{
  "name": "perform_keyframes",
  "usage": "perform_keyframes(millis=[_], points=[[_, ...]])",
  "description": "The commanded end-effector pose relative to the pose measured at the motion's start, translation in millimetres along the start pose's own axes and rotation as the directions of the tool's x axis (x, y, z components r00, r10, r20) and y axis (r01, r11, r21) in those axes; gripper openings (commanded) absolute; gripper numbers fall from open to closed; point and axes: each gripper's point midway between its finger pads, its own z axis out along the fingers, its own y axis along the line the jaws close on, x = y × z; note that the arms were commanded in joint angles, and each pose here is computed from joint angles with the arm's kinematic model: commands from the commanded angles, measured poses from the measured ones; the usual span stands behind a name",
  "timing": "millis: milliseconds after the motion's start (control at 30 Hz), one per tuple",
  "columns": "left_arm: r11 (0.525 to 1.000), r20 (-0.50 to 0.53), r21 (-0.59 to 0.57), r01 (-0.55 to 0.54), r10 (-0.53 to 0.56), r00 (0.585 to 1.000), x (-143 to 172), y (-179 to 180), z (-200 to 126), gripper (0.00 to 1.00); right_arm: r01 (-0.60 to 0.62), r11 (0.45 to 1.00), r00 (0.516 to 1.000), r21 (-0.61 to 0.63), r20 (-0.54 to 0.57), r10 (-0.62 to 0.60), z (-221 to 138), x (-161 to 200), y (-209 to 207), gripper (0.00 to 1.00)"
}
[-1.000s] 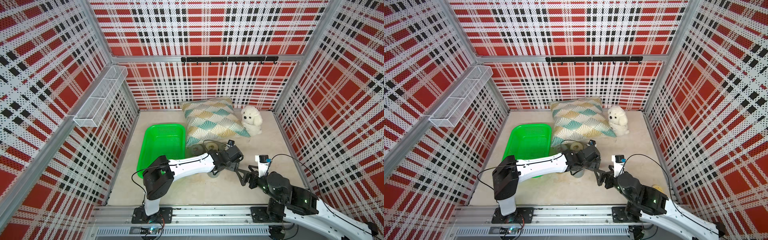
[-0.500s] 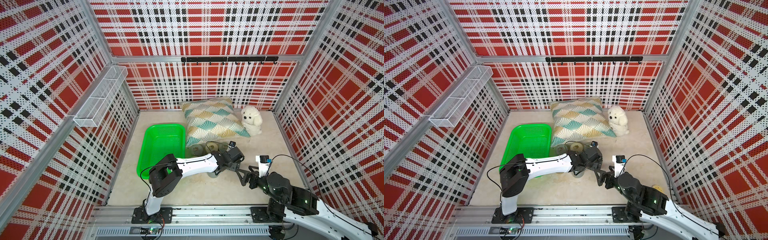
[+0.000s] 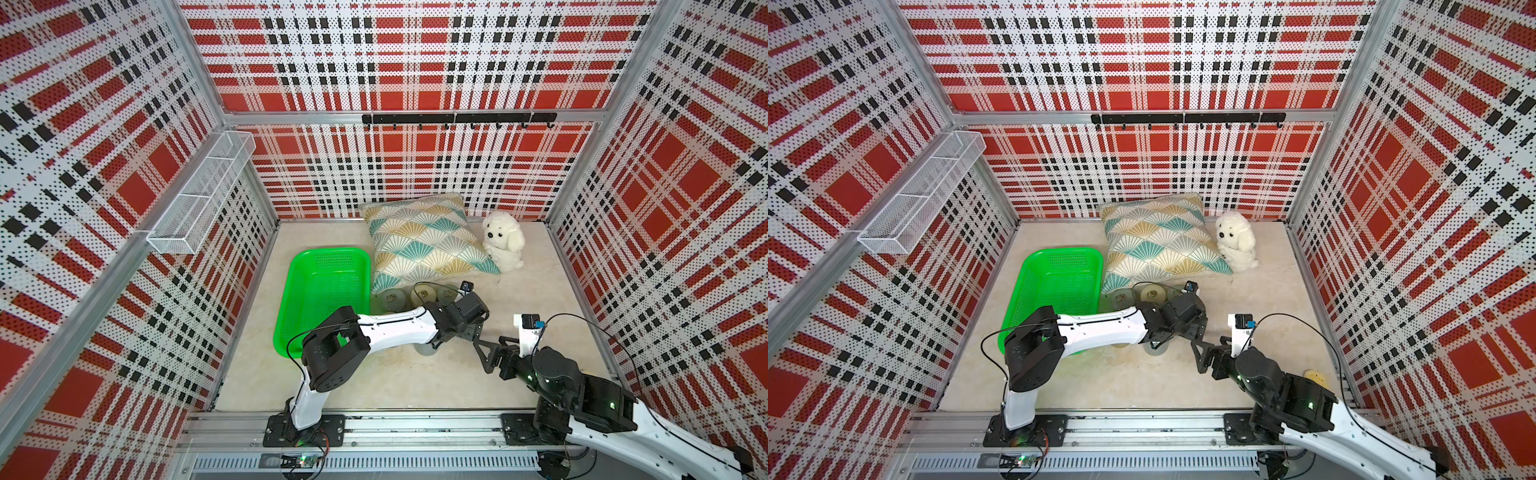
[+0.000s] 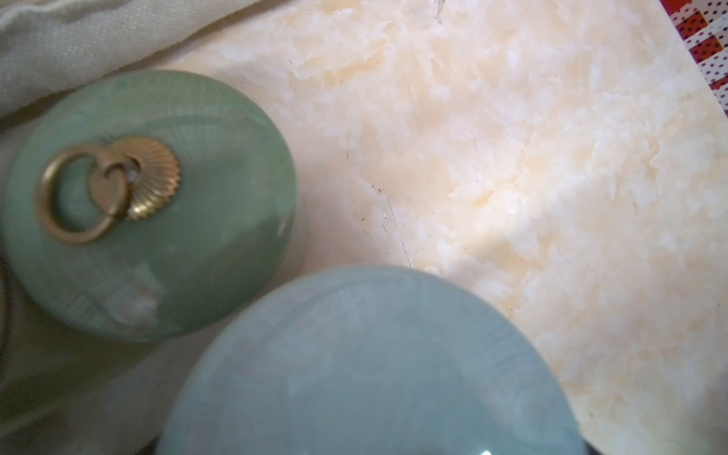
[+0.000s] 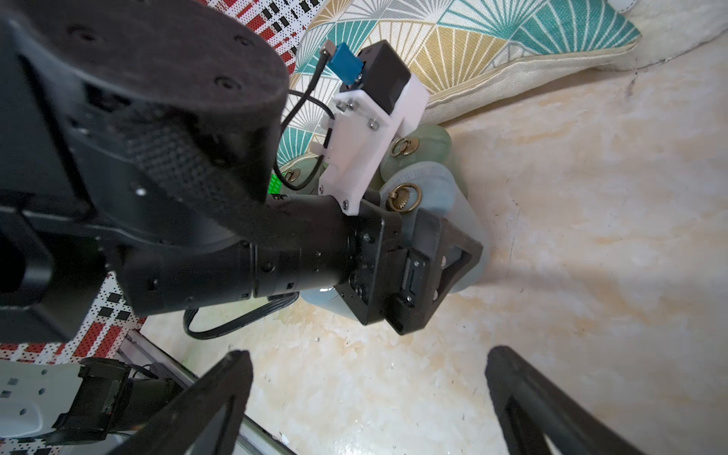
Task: Take the tea canister out of the basket
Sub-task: Place the tea canister at the center of the board.
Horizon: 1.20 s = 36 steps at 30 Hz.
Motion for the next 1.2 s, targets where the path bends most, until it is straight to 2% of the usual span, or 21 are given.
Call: perform_keyframes(millis=[0, 300, 567, 1033, 1100, 1167], points=[[1.000, -0.063, -0.007, 0.008, -0.008, 0.998, 17, 6, 12, 0.67, -0.062, 0.998, 0.998, 0.034, 0.007, 0.061, -4, 4, -14, 1.00], [1.000, -0.099, -0.023, -0.012, 0.010, 0.995, 28, 10, 19, 0.67, -0.156, 0.987, 0.987, 0.050, 0.040, 0.154, -10, 7, -29, 1.00], [0.998, -0.130, -0.043, -0.038, 0.032, 0.991, 35, 12, 28, 0.68, -0.159, 0.985, 0.986, 0.065, 0.052, 0.155, -10, 5, -32, 1.00], [0.997, -0.136, -0.057, -0.059, 0.050, 0.989, 41, 10, 18, 0.68, -0.154, 0.986, 0.987, 0.061, 0.049, 0.152, -9, 6, -31, 1.00], [0.996, -0.137, -0.062, -0.060, 0.051, 0.989, 41, 12, 20, 0.72, -0.154, 0.986, 0.987, 0.059, 0.049, 0.151, -10, 6, -31, 1.00], [0.996, -0.136, -0.062, -0.058, 0.049, 0.989, 40, 12, 20, 0.80, -0.154, 0.986, 0.987, 0.060, 0.048, 0.151, -9, 6, -31, 1.00]])
